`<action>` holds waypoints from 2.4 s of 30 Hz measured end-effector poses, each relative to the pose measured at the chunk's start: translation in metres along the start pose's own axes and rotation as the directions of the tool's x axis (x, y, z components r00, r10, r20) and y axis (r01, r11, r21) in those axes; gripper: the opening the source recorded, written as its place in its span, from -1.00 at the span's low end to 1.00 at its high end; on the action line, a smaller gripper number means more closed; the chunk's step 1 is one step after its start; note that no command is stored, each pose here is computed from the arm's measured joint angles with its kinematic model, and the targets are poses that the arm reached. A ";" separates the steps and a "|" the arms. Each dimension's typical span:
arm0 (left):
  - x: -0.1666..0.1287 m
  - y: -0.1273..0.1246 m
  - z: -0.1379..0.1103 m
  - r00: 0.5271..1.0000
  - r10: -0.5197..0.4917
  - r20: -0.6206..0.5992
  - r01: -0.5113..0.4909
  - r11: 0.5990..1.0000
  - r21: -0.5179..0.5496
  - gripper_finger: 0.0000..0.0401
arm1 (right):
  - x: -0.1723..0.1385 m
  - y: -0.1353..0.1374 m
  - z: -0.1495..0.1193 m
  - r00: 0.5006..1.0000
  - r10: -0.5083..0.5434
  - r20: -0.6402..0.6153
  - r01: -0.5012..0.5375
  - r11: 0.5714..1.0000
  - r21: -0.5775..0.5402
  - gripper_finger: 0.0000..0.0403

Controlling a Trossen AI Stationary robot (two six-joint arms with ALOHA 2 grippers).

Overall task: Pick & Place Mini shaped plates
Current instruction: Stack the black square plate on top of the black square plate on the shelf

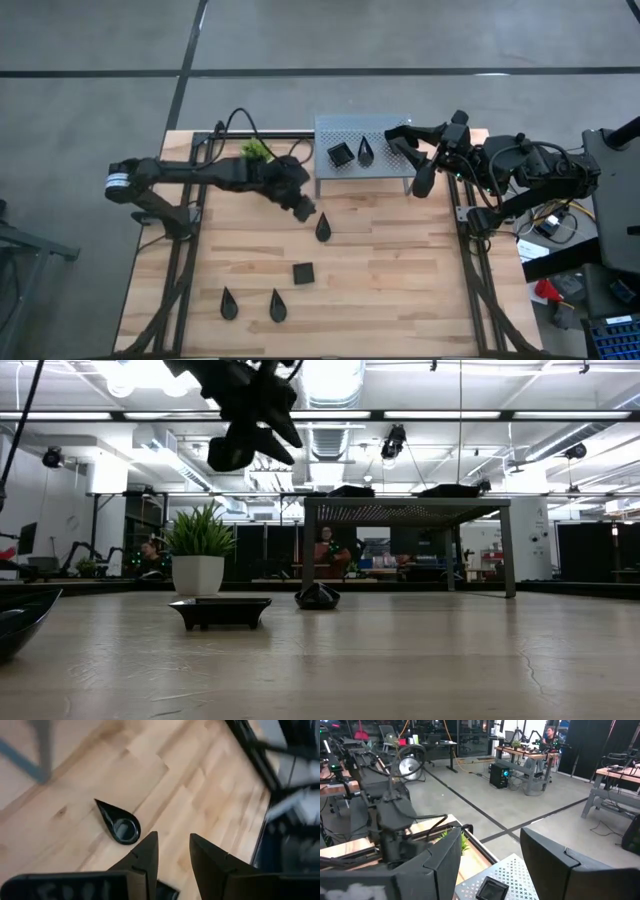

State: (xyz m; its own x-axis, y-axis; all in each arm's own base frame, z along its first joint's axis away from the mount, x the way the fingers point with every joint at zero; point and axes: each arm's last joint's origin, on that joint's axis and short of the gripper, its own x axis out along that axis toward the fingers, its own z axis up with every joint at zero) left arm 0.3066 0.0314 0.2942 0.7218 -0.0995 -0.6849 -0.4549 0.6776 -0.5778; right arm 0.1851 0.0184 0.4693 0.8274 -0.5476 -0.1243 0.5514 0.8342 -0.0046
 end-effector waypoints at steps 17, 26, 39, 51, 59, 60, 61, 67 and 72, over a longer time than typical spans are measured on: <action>0.023 -0.008 -0.055 0.978 -0.014 -0.206 0.058 0.976 0.211 -0.48 | 0.002 0.001 -0.005 0.999 -0.005 -0.038 0.004 1.000 -0.024 0.00; 0.046 0.003 -0.083 0.976 -0.061 -0.208 0.123 0.946 0.300 -0.48 | 0.013 0.012 -0.013 0.997 -0.013 -0.076 0.016 0.999 0.042 0.00; 0.085 0.023 -0.108 0.953 -0.028 -0.303 0.130 0.938 0.321 -0.48 | 0.036 0.034 -0.025 0.993 -0.020 -0.114 0.028 0.997 0.077 0.00; 0.103 0.025 -0.118 0.938 -0.022 -0.346 0.151 0.924 0.352 -0.48 | 0.037 0.035 -0.025 0.993 -0.017 -0.113 0.029 0.994 0.103 0.00; 0.111 0.020 -0.124 0.946 -0.032 -0.323 0.156 0.918 0.365 -0.48 | 0.037 0.035 -0.025 0.994 -0.017 -0.111 0.028 0.994 0.105 0.00; 0.112 0.021 -0.124 0.946 -0.028 -0.323 0.152 0.919 0.364 -0.48 | 0.037 0.035 -0.025 0.994 -0.017 -0.112 0.028 0.994 0.104 0.00; 0.112 0.021 -0.124 0.946 -0.027 -0.324 0.151 0.919 0.364 -0.48 | 0.037 0.035 -0.025 0.994 -0.017 -0.112 0.028 0.994 0.104 0.00; 0.113 0.022 -0.124 0.946 -0.020 -0.322 0.140 0.925 0.353 -0.48 | 0.037 0.035 -0.025 0.994 -0.016 -0.112 0.028 0.994 0.104 0.00; 0.109 0.018 -0.122 0.950 -0.037 -0.311 0.152 0.923 0.353 -0.48 | 0.037 0.035 -0.025 0.994 -0.016 -0.112 0.028 0.994 0.104 0.00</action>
State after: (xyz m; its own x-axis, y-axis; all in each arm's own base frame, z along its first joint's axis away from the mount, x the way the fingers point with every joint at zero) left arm 0.3132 -0.0556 0.1552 0.5405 -0.3462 -0.7668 -0.1267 0.8675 -0.4810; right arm 0.2324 0.0289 0.4397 0.8012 -0.5505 -0.2346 0.5825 0.8072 0.0952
